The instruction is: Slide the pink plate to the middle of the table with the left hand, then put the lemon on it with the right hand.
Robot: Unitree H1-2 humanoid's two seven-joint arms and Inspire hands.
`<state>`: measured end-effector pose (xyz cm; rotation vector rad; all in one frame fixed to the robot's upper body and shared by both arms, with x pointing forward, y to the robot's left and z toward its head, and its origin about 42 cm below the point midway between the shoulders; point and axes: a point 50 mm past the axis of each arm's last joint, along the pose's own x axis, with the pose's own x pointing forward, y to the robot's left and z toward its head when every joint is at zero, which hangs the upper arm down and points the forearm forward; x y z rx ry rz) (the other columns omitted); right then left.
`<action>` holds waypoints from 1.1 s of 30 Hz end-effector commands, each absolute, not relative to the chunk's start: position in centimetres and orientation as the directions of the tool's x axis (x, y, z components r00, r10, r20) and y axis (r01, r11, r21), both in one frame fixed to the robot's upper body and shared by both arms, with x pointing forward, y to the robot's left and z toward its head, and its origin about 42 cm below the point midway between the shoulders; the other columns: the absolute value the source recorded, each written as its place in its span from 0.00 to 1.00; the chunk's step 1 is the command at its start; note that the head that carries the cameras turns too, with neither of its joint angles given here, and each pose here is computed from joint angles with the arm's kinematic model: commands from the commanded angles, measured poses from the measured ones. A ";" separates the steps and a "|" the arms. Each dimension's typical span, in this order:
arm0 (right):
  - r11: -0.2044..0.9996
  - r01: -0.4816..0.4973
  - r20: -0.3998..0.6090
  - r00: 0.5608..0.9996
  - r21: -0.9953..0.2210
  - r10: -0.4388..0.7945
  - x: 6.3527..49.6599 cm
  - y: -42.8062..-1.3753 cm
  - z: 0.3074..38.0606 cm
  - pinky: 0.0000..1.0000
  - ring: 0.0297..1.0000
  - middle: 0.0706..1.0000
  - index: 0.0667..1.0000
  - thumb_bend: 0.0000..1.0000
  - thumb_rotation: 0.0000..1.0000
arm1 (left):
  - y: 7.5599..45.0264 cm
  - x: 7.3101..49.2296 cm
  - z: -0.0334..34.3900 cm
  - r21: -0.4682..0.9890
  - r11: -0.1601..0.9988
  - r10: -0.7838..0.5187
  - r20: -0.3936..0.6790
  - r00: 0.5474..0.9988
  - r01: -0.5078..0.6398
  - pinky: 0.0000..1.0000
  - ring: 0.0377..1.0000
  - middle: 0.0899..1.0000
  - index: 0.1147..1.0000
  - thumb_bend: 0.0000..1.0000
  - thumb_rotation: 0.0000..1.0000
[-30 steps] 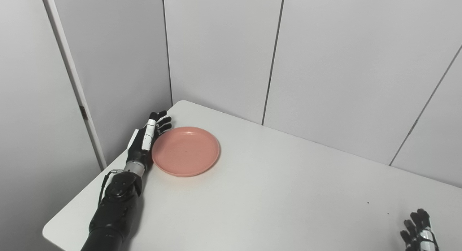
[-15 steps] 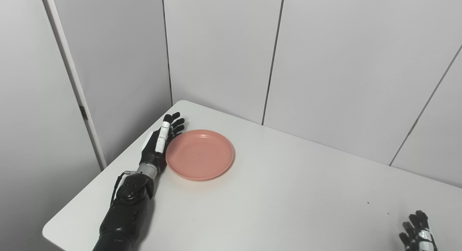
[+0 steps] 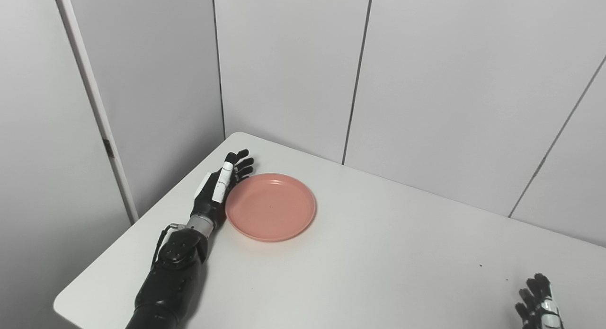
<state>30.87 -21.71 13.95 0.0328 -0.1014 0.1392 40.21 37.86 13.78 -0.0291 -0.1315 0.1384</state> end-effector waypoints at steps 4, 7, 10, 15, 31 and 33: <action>0.987 -0.162 0.207 0.966 0.019 0.155 31.5 -21.1 15.6 1.00 1.00 1.00 1.00 0.34 1.00 | 36.2 40.0 13.9 -0.049 0.994 0.103 0.120 0.987 -0.097 0.90 0.89 0.87 0.86 0.85 1.00; 0.986 -0.163 0.217 0.964 0.013 0.157 31.7 -21.0 15.2 1.00 1.00 1.00 1.00 0.35 1.00 | 35.5 40.0 14.0 -0.065 0.995 0.079 0.122 0.989 -0.072 0.90 0.89 0.88 0.87 0.84 1.00; 0.986 -0.166 0.218 0.963 0.012 0.159 31.9 -20.9 14.9 1.00 1.00 1.00 1.00 0.38 1.00 | 34.9 39.9 14.1 -0.060 0.997 0.051 0.129 0.990 -0.044 0.91 0.90 0.88 0.87 0.84 1.00; 0.988 -0.152 0.228 0.962 -0.003 0.149 32.2 -20.6 14.5 1.00 1.00 1.00 1.00 0.44 1.00 | 32.5 39.7 14.6 -0.089 0.996 0.011 0.123 0.992 0.000 0.90 0.90 0.89 0.87 0.87 1.00; 0.992 -0.126 0.221 0.967 -0.019 0.127 32.5 -18.2 14.3 0.97 0.96 0.98 0.99 0.53 0.92 | 29.0 39.2 14.6 -0.095 0.988 -0.113 0.071 0.991 0.119 0.92 0.91 0.90 0.90 0.84 1.00; 0.992 -0.120 0.225 0.967 -0.025 0.123 32.6 -18.0 14.3 0.96 0.96 0.98 0.98 0.53 0.91 | 28.9 39.2 14.5 -0.099 0.986 -0.124 0.074 0.989 0.131 0.93 0.92 0.91 0.90 0.84 1.00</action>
